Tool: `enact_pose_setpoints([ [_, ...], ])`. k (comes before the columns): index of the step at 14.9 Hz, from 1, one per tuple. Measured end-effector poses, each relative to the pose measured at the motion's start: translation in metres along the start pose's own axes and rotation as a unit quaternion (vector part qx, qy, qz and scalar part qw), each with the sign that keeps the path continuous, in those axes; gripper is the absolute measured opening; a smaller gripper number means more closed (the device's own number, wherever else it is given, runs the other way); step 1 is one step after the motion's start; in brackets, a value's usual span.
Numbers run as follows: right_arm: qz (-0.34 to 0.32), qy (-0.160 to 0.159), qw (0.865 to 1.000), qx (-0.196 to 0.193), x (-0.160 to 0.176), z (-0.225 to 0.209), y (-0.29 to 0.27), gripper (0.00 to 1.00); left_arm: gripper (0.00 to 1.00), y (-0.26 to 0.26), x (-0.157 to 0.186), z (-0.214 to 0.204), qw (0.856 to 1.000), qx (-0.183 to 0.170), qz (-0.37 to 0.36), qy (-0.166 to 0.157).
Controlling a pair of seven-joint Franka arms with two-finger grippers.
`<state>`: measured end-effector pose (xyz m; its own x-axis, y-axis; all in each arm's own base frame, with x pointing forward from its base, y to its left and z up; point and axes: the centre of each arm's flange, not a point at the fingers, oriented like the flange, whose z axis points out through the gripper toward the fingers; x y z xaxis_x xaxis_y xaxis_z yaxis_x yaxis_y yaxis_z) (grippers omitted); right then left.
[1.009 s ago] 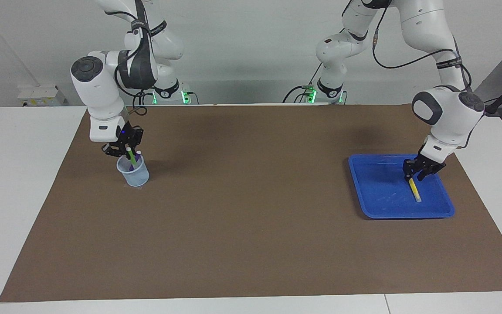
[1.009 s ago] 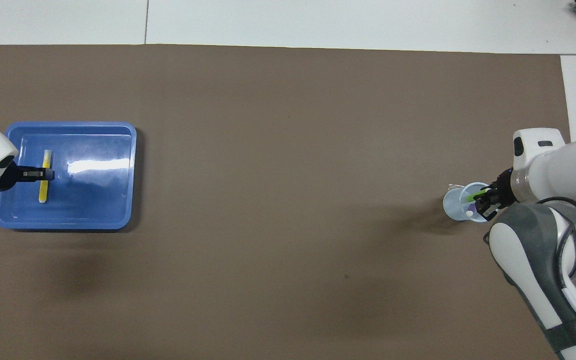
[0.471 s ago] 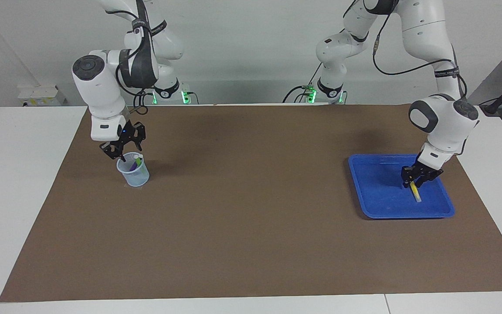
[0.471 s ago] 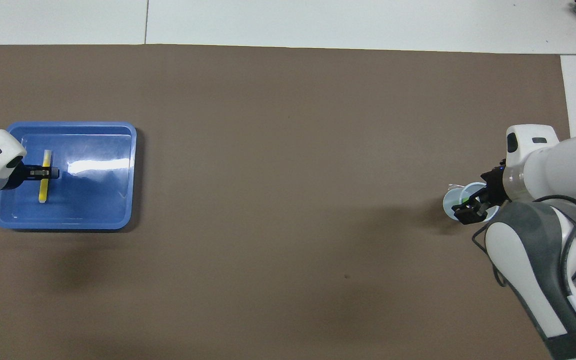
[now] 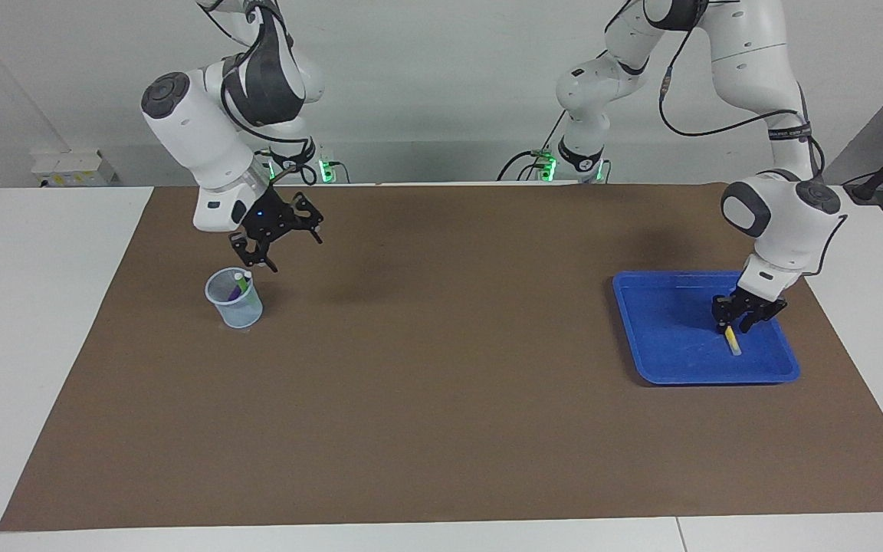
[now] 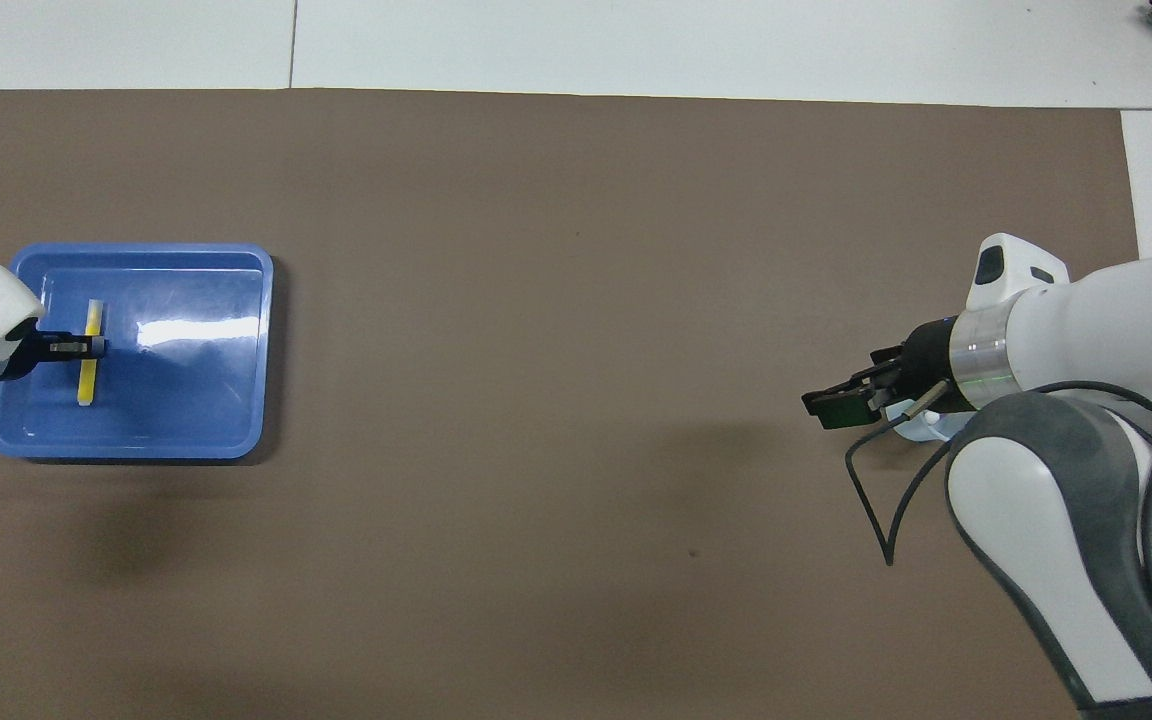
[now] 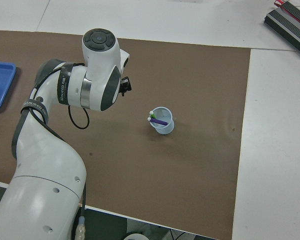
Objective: Transfer and insert pens with both arms
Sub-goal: 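Grasp the yellow pen with the left gripper while the right gripper withdraws, then extend the yellow pen toward the right gripper while the right gripper reaches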
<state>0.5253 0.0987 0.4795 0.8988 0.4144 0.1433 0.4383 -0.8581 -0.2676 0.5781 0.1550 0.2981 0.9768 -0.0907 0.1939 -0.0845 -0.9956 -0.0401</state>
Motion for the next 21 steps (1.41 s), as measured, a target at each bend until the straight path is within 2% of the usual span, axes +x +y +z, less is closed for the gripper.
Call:
enact_pose_setpoints([
  [1,0.021,0.005,1.000,0.010,0.001,0.000,-0.003,1.00,0.31,0.001,0.001,0.000,1.000,0.000,0.001,0.001],
  [3,0.064,0.014,0.997,0.032,0.003,-0.001,-0.006,1.00,0.27,0.002,0.001,0.000,1.000,0.000,0.002,0.001],
  [4,0.083,0.018,0.996,0.041,0.004,-0.001,-0.008,1.00,0.17,0.003,0.001,0.000,1.000,0.000,0.003,0.001],
  [7,0.142,0.024,0.987,0.066,0.006,-0.001,-0.011,1.00,0.17,0.003,0.001,0.000,1.000,-0.001,0.003,0.001],
  [9,0.196,0.028,0.976,0.092,0.008,-0.001,-0.017,1.00,0.17,0.002,0.002,-0.001,1.000,-0.003,0.000,-0.006],
  [11,0.244,0.029,0.962,0.117,0.013,0.000,-0.028,1.00,0.17,0.002,0.008,-0.010,0.999,-0.015,-0.026,-0.043],
  [14,0.292,0.043,0.946,0.133,0.023,-0.001,-0.046,1.00,0.17,0.028,0.039,-0.053,0.992,-0.023,-0.090,-0.090],
  [17,0.341,0.051,0.925,0.157,0.033,0.003,-0.076,1.00,0.17,0.081,0.056,-0.094,0.978,-0.031,-0.178,-0.107],
  [19,0.366,0.055,0.914,0.164,0.039,0.007,-0.096,1.00,0.17,0.110,0.058,-0.115,0.958,-0.061,-0.257,-0.113],
  [21,0.382,0.058,0.905,0.176,0.042,0.009,-0.111,1.00,0.17,0.131,0.058,-0.133,0.932,-0.086,-0.329,-0.124],
])
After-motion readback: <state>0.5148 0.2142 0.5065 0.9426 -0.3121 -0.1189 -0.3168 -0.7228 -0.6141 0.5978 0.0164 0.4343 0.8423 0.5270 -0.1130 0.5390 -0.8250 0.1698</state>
